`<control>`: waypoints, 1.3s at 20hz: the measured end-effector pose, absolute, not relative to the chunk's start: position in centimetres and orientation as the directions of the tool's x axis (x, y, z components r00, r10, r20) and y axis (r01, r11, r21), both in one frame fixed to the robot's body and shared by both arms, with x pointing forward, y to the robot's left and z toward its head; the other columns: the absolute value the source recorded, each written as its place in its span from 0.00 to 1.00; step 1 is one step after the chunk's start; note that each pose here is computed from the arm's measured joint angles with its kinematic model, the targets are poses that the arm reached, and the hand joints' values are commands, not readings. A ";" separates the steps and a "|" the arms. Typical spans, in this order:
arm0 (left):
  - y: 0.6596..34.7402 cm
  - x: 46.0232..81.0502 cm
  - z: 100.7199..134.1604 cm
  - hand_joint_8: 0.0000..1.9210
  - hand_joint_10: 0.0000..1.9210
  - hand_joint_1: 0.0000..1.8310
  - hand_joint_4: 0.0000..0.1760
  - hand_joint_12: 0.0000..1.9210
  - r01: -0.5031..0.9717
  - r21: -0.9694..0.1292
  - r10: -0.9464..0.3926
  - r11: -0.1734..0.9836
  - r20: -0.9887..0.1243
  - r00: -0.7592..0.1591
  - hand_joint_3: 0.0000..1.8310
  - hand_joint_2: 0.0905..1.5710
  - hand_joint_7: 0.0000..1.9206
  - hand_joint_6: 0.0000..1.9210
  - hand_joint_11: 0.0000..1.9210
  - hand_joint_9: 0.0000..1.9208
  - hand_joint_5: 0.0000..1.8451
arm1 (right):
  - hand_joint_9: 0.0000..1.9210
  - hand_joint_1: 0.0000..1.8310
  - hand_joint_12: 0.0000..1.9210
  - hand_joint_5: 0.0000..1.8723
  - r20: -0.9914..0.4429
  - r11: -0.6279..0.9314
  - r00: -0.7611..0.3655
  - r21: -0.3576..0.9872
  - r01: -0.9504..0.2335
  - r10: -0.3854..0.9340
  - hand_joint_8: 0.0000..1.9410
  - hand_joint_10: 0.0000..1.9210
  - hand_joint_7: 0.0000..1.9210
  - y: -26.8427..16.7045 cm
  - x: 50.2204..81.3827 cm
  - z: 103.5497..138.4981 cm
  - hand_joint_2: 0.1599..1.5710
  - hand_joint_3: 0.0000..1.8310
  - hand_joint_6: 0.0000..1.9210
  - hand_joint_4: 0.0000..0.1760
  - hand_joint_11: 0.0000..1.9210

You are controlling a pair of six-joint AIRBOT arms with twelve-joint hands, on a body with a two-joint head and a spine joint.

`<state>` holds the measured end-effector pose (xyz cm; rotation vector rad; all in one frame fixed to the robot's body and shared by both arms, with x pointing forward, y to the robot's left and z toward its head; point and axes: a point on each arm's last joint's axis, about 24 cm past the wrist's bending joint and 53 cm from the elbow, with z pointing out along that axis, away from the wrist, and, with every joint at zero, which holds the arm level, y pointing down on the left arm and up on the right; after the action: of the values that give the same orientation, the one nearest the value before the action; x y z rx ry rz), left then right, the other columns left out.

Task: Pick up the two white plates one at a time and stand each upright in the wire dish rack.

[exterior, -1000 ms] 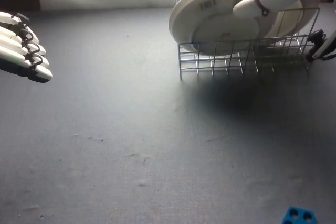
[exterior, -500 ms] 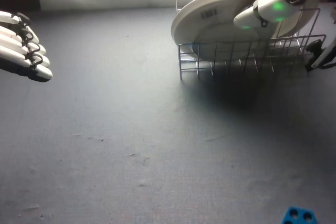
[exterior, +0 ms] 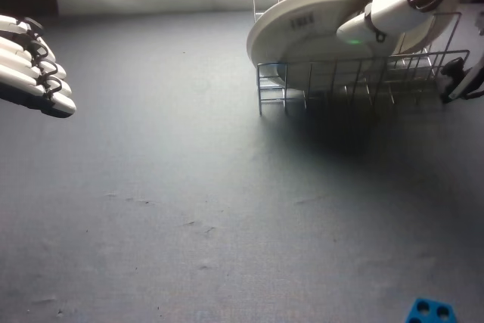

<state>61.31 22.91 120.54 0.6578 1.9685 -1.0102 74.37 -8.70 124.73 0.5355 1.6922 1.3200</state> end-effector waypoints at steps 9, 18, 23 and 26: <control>22.7 61.1 120.6 0.00 0.00 0.00 0.00 0.30 0.731 -0.422 0.083 0.535 -0.835 -0.543 0.00 0.71 0.17 0.00 0.00 0.15 0.19 | 0.28 0.54 0.73 0.32 -0.389 0.336 -0.492 0.921 -0.197 0.778 0.04 0.25 0.38 -8.8 74.4 125.0 0.65 0.00 0.07 0.00 0.05; 22.4 60.6 120.6 0.00 0.00 0.00 0.00 0.35 0.737 -0.431 0.088 0.521 -0.832 -0.549 0.00 0.71 0.19 0.00 0.00 0.17 0.21 | 0.24 0.52 0.75 0.30 -0.436 0.364 -0.483 0.900 -0.240 0.760 0.02 0.25 0.36 -8.5 74.2 125.4 0.66 0.00 0.05 0.00 0.01; 22.3 60.5 120.7 0.00 0.00 0.00 0.00 0.32 0.738 -0.437 0.088 0.514 -0.829 -0.552 0.00 0.70 0.17 0.00 0.00 0.15 0.20 | 0.13 0.53 0.59 0.21 -0.433 0.346 -0.472 0.901 -0.263 0.768 0.00 0.28 0.25 -8.3 74.2 126.8 0.63 0.00 0.00 0.00 0.00; 21.8 60.1 120.8 0.00 0.00 0.00 0.00 0.33 0.740 -0.451 0.086 0.499 -0.824 -0.561 0.00 0.71 0.17 0.00 0.00 0.15 0.19 | 0.11 0.55 0.54 0.21 -0.431 0.336 -0.471 0.901 -0.276 0.770 0.00 0.29 0.23 -8.0 74.1 127.6 0.62 0.00 0.00 0.00 0.00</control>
<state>60.08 21.85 120.76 0.6785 1.9742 -1.0787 74.11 -8.02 127.59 0.4553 1.6157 1.3308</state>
